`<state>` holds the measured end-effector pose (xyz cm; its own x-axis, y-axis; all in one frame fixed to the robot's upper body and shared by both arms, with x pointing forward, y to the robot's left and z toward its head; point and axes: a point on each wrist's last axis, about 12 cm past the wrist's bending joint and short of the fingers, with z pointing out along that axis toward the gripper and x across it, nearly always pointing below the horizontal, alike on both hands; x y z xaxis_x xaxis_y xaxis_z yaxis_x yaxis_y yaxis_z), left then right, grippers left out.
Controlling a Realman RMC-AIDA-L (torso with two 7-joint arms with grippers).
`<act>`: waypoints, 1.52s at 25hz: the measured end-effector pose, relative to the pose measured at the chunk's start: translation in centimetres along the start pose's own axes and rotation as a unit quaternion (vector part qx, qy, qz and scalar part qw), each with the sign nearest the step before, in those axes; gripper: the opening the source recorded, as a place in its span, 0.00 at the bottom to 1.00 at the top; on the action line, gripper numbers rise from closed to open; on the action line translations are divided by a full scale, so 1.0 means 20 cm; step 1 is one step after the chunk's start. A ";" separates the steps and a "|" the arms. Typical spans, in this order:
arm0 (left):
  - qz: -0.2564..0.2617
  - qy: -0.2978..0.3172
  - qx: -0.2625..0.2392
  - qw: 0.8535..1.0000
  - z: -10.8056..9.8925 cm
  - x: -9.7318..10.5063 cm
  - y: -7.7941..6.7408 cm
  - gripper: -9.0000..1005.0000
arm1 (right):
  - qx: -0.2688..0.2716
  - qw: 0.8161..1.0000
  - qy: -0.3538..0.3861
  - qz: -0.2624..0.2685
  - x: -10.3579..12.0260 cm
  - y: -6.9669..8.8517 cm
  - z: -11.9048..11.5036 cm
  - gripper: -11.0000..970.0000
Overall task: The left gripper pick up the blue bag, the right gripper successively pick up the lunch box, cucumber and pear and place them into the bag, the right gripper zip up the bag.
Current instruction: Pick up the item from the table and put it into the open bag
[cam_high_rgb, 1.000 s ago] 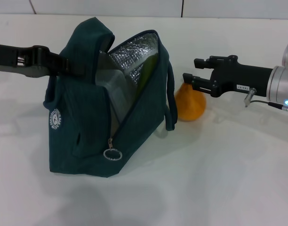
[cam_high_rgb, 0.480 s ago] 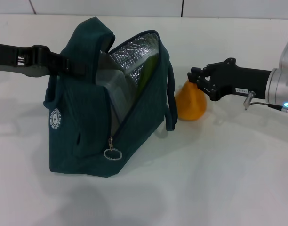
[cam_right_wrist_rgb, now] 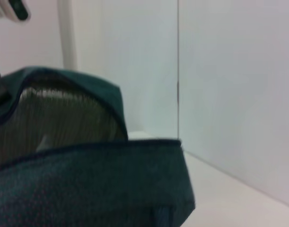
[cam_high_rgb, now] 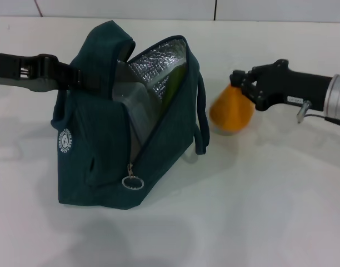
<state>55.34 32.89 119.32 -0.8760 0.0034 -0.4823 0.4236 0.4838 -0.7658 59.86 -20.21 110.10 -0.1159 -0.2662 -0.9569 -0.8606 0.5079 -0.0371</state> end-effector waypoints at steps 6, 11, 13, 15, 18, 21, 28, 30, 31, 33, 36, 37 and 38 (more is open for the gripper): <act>-0.002 0.000 0.001 1.000 0.00 0.00 0.00 0.05 | 0.006 0.999 -0.041 0.017 -0.05 -0.03 -0.08 0.05; -0.003 0.008 0.008 1.000 0.02 0.01 -0.01 0.05 | 0.001 0.995 -0.089 0.053 -0.10 -0.07 -0.16 0.05; -0.005 0.011 0.012 1.000 0.03 0.01 -0.01 0.05 | -0.010 0.992 -0.112 0.066 -0.14 -0.07 -0.17 0.05; -0.008 0.013 0.015 1.000 0.04 0.01 -0.01 0.05 | -0.026 0.988 -0.132 0.075 -0.19 -0.07 -0.17 0.05; -0.014 0.013 0.023 1.000 0.05 0.02 0.00 0.05 | -0.057 0.983 -0.155 0.077 -0.27 -0.06 -0.14 0.05; -0.016 0.014 0.029 0.999 0.06 0.02 0.00 0.05 | -0.098 0.978 -0.169 0.078 -0.36 -0.03 -0.08 0.05; -0.013 0.019 0.042 0.999 0.10 0.00 0.00 0.05 | -0.185 0.966 -0.163 0.076 -0.48 0.10 0.11 0.05; -0.012 0.019 0.042 0.999 0.10 0.00 0.00 0.05 | -0.201 0.965 -0.153 0.075 -0.48 0.14 0.15 0.05; -0.011 0.019 0.041 0.999 0.10 -0.01 0.00 0.05 | -0.206 0.964 -0.148 0.075 -0.48 0.15 0.17 0.05; -0.010 0.019 0.040 0.999 0.10 -0.01 0.00 0.05 | -0.218 0.963 -0.136 0.076 -0.47 0.18 0.20 0.05; -0.010 0.018 0.039 0.999 0.10 -0.01 0.00 0.05 | -0.230 0.962 -0.127 0.078 -0.46 0.22 0.22 0.05; -0.010 0.017 0.039 0.999 0.10 -0.01 0.00 0.05 | -0.233 0.961 -0.126 0.078 -0.45 0.23 0.22 0.05; -0.010 0.017 0.038 0.999 0.10 -0.01 0.00 0.05 | -0.235 0.961 -0.124 0.079 -0.45 0.24 0.23 0.05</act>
<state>55.96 31.14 118.58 -0.8916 0.0249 -0.4522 0.4207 0.4154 -0.8065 59.01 -11.70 117.20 -0.1916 0.0161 -0.9813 -0.9777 0.0840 0.1923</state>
